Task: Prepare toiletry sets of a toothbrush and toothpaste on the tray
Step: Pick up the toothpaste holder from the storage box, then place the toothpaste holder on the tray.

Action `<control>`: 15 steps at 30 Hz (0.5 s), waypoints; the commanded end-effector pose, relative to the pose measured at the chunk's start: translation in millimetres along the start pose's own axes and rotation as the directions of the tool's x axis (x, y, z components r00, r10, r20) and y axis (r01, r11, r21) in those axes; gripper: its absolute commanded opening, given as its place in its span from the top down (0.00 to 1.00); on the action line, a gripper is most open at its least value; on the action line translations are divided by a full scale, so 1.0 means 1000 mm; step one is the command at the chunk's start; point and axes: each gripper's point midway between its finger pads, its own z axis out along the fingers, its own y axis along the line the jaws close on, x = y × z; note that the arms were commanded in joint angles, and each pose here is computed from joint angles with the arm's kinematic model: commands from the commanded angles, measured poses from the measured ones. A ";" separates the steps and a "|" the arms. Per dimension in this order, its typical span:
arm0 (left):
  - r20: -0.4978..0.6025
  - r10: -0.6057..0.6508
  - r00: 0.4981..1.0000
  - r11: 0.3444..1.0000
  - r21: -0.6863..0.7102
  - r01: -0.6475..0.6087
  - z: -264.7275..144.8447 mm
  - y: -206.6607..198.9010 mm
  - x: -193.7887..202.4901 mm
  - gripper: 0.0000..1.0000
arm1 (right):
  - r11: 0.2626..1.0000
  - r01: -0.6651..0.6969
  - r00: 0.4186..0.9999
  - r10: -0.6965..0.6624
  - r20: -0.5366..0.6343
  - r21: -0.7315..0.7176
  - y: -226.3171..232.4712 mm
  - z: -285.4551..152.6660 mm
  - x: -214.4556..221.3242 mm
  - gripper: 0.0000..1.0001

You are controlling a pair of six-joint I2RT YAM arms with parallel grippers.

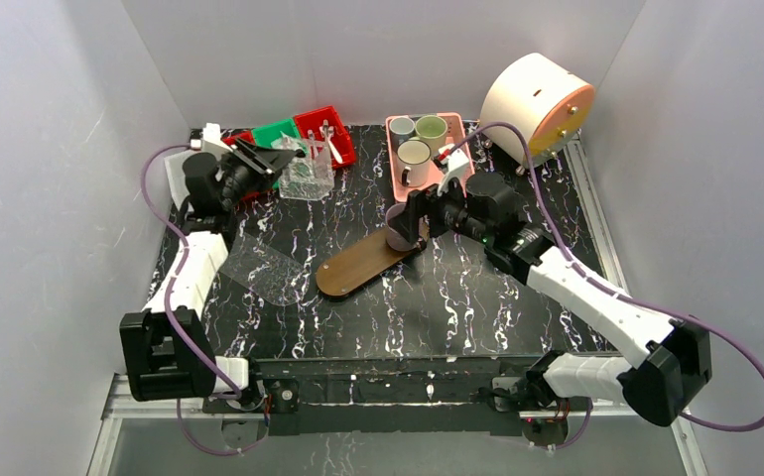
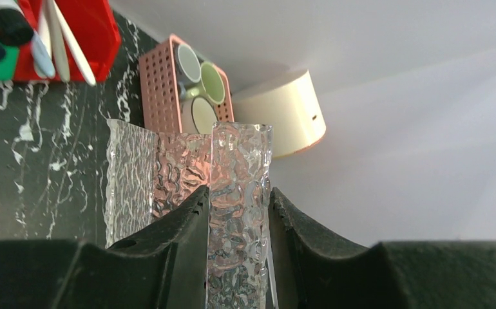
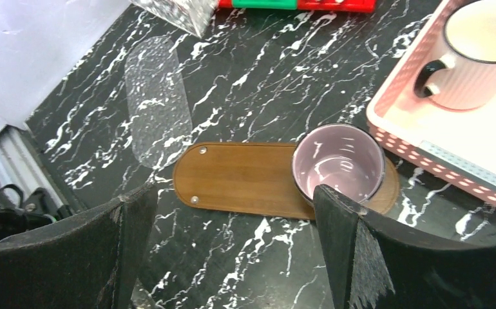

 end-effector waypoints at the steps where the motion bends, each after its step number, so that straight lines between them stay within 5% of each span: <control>1: 0.000 0.075 0.997 0.992 0.101 -0.074 -0.006 -0.031 0.020 0.98 | 0.994 -0.050 0.998 0.053 0.030 -0.092 0.025 0.007 -0.028 0.02; 15: -0.007 0.120 0.993 0.982 0.144 -0.118 -0.012 -0.038 0.085 0.99 | 0.969 -0.221 0.974 0.215 -0.063 -0.109 0.045 0.048 -0.035 0.21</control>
